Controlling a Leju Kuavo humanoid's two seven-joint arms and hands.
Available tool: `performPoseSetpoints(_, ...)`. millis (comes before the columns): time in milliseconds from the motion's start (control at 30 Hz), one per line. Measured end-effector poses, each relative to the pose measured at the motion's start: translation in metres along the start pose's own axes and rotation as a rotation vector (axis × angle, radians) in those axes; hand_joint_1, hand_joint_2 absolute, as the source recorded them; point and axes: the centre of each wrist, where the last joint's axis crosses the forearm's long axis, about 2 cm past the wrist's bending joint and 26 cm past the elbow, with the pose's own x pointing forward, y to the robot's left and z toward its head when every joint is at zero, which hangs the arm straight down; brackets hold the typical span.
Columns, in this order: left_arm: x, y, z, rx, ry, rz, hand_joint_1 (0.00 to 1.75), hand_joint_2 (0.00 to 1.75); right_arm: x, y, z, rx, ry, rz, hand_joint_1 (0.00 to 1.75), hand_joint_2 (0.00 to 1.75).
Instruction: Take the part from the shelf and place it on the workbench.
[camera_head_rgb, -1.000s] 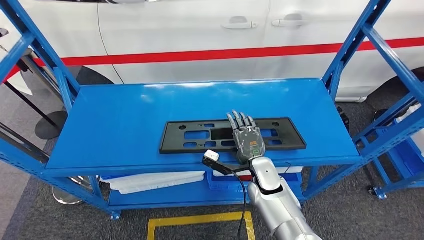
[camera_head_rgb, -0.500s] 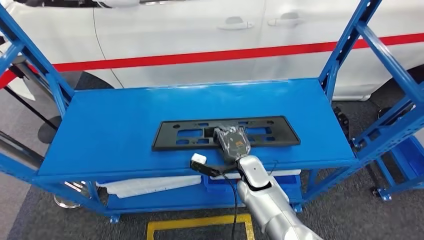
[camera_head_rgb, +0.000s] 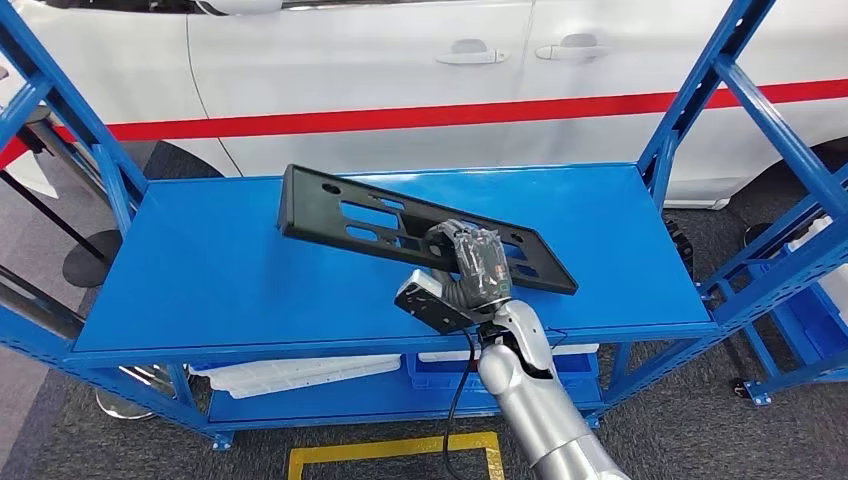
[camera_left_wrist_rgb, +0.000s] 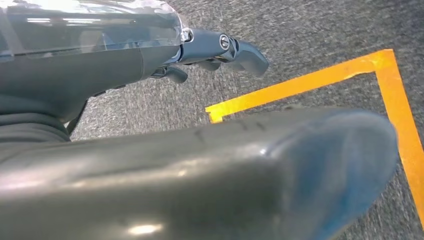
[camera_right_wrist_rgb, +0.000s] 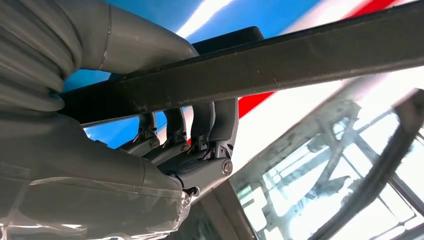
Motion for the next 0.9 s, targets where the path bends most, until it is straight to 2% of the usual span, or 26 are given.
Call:
performPoseSetpoints(233, -0.002, -0.001, 0.001, -0.020, 0.000, -0.017, 0.00, 0.00, 0.004, -0.056, 0.035, -0.282, -0.053, -0.266, 1.75, 1.75)
performPoseSetpoints(467, -0.002, 0.000, 0.001, -0.025, -0.011, -0.019, 0.00, 0.00, 0.008, -0.106, 0.073, -0.474, -0.171, -0.336, 1.75, 1.75)
performPoseSetpoints(667, -0.002, 0.000, 0.000, -0.026, -0.014, -0.022, 0.00, 0.00, 0.006, -0.130, 0.101, -0.537, -0.195, -0.331, 1.75, 1.75)
performPoseSetpoints(900, 0.004, 0.004, -0.003, -0.022, -0.035, -0.022, 0.00, 0.00, 0.008, -0.142, 0.109, -0.559, -0.217, -0.314, 1.75, 1.75)
